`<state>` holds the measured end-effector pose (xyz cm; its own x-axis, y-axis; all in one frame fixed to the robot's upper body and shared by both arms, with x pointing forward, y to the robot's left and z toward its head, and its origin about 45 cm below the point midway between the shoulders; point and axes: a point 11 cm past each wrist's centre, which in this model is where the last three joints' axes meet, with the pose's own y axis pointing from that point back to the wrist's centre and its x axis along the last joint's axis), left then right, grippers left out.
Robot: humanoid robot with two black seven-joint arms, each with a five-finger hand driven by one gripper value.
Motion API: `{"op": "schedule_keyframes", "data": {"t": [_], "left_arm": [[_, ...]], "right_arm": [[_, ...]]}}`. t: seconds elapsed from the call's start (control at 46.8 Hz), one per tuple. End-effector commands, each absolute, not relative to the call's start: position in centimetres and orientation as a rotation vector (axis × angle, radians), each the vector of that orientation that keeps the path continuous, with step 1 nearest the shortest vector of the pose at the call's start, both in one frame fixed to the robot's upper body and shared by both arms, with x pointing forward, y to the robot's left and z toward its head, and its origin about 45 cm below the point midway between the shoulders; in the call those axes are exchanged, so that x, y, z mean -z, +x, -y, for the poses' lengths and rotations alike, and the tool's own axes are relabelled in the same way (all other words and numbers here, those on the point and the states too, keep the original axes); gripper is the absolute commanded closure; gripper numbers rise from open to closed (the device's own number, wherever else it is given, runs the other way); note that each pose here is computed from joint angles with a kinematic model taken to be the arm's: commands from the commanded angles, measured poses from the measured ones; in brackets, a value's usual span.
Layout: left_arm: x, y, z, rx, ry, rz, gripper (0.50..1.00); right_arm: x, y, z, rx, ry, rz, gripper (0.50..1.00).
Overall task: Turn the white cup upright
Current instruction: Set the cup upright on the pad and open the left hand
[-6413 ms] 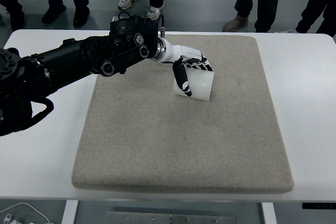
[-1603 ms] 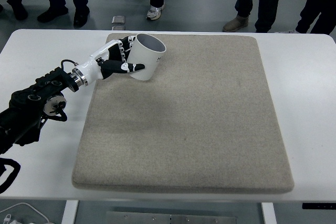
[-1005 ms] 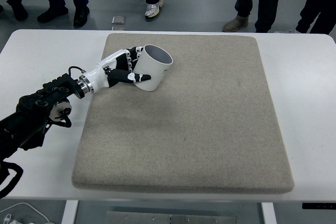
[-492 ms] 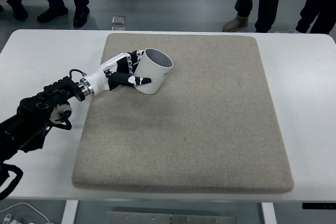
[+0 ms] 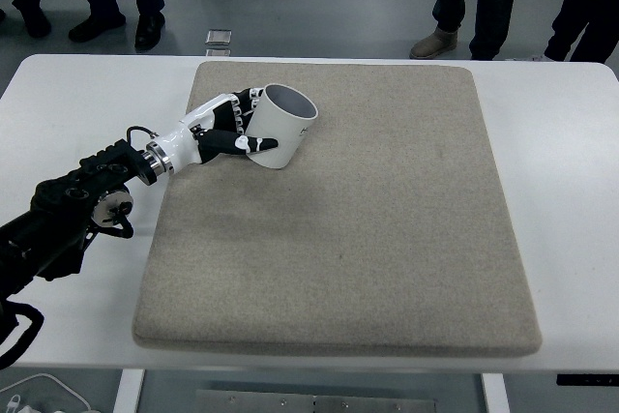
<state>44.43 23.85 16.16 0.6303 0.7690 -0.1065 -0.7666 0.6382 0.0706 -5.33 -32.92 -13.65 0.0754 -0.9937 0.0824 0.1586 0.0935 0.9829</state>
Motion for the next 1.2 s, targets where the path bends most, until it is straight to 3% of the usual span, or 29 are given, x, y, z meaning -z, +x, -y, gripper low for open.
{"op": "schedule_keyframes", "data": {"t": [0.0, 0.385, 1.176], "left_arm": [[-16.2, 44.4, -23.8, -0.877, 0.017, -0.132, 0.542], [-16.6, 44.6, -23.9, -0.886, -0.003, -0.132, 0.512], [-17.9, 45.3, -24.0, -0.893, -0.038, -0.119, 0.512]], "right_arm": [[13.7, -5.3, 32.9, 1.168, 1.057, 1.080, 0.570], [13.7, -5.3, 32.9, 1.168, 1.057, 1.080, 0.570], [13.7, -5.3, 32.9, 1.166, 1.059, 1.080, 0.570]]}}
